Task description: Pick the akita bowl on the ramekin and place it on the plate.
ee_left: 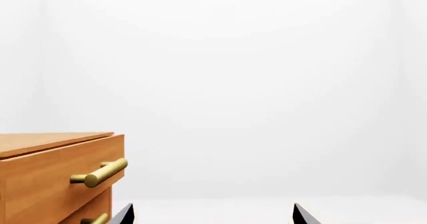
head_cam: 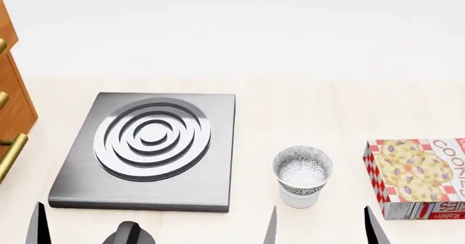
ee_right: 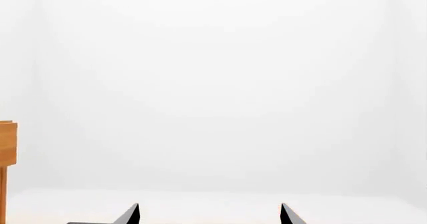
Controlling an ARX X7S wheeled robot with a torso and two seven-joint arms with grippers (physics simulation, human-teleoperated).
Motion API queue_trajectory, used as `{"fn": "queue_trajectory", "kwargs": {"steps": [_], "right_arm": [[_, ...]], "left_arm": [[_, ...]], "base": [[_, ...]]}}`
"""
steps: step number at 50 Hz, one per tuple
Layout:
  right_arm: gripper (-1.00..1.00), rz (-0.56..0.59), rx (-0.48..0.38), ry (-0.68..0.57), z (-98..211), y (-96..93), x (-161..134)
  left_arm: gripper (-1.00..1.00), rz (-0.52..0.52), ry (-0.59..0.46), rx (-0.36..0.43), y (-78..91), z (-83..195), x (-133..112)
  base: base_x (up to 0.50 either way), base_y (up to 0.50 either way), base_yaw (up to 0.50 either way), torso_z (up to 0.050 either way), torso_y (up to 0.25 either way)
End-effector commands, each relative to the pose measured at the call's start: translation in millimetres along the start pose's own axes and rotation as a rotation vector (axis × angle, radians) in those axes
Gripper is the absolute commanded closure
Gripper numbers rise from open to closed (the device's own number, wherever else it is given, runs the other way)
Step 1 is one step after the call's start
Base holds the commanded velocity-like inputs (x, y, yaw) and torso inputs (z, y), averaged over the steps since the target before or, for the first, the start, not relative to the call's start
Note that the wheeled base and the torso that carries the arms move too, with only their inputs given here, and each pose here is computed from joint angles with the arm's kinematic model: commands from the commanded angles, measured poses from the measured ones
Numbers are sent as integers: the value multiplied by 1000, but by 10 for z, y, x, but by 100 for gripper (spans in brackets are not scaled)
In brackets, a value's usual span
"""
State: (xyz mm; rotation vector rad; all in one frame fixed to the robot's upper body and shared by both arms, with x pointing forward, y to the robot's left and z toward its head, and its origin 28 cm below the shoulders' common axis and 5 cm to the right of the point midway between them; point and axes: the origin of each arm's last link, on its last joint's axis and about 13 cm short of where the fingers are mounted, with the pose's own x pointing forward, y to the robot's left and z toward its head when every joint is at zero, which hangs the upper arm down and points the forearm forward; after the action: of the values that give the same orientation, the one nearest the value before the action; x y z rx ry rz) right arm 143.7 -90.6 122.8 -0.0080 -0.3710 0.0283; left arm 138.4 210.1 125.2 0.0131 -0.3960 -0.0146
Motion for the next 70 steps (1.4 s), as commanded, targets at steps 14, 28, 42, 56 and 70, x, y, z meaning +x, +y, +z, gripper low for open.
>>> {"fn": "queue_trajectory", "kwargs": {"steps": [14,28,42,56,70], "right_arm": [[-100,-2,1,2,-6,1,3],[-100,-2,2,1,-2,2,1],[-100,-2,4,2,-5,3,0],[-100,-2,3,5,-5,0,2],[-100,72,-51,-49,191,-32,25]], "left_arm": [[-100,7,-10,5,-3,1,-1],[-100,12,-14,0,-2,0,10],[-100,31,2,-37,5,6,34],[-100,64,28,-27,22,-9,54],[-100,50,39,-22,0,-30,44]], "base": [[0,0,0,0,-250],[0,0,0,-4,-250],[0,0,0,-1,-18],[0,0,0,0,-54],[0,0,0,0,0]]}}
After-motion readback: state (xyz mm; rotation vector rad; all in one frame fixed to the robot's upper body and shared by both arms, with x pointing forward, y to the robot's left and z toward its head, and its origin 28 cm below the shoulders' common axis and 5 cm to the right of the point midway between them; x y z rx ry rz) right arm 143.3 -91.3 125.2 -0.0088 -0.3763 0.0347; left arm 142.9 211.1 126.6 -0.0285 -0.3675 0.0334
